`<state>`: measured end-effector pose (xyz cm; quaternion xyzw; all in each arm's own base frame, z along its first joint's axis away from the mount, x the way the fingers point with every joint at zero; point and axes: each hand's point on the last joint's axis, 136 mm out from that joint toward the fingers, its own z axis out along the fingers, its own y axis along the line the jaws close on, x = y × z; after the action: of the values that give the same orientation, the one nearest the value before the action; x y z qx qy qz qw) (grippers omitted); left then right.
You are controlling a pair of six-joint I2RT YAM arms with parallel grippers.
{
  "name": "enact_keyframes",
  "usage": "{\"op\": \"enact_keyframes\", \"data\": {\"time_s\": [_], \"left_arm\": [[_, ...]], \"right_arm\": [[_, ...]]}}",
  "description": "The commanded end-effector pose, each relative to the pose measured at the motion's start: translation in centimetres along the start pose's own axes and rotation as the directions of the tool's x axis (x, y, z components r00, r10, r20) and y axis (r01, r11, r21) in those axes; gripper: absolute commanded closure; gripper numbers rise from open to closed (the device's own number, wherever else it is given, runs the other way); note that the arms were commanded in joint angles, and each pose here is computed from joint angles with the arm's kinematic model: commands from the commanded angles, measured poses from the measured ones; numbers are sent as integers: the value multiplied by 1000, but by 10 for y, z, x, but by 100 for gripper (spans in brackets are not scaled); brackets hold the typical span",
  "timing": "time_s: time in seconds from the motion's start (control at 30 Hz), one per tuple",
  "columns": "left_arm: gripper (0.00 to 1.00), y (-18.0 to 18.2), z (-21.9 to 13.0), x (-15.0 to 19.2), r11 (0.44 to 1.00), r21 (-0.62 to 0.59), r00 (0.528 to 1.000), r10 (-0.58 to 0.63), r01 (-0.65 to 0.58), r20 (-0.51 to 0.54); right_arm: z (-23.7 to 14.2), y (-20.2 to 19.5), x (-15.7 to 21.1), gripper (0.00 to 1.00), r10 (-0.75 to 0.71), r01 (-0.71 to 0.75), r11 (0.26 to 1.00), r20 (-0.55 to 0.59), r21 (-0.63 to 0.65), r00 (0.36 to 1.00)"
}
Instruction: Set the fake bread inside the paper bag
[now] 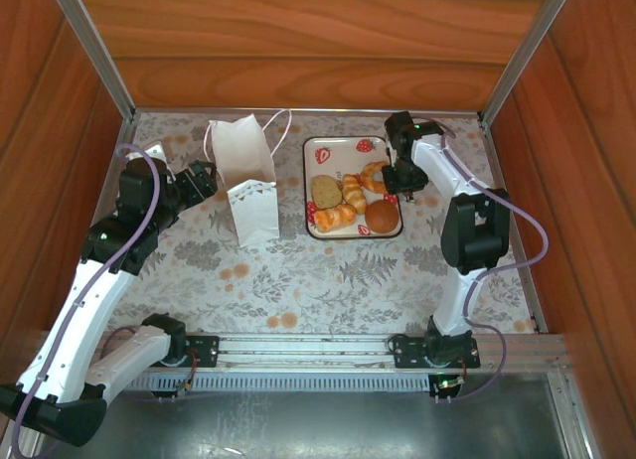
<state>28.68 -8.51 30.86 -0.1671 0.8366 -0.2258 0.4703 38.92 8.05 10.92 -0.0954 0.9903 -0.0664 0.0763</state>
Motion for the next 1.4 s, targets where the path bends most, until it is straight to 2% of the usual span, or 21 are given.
{"op": "enact_keyframes", "data": {"time_s": [0.0, 0.23, 0.47, 0.8, 1.13, 1.37], "left_arm": [[14, 2, 1, 2, 1000, -1, 1000, 2, -2, -4], [13, 3, 0, 1, 1000, -3, 1000, 2, -2, -1], [13, 1, -1, 0, 1000, 4, 1000, 6, -6, 1], [13, 2, -19, -12, 1000, -17, 999, -5, 5, 37], [13, -6, -21, -9, 999, -32, 1000, -3, 3, -14], [14, -15, 0, 3, 997, -68, 997, 32, -37, -69]], "right_arm": [[-3, -4, -3, 56, 3, -3, 1000, -3, -5, 1000], [-11, -9, -2, 62, 5, -5, 1000, -1, 18, 1000], [-25, -12, -4, 69, 10, -11, 1000, 51, 25, 999], [-51, -18, -1, 70, 27, -30, 999, 110, 27, 994], [-104, -25, 12, 70, 45, -49, 999, 205, 15, 978], [-159, -30, 28, 70, 51, -53, 999, 318, -2, 947]]}}
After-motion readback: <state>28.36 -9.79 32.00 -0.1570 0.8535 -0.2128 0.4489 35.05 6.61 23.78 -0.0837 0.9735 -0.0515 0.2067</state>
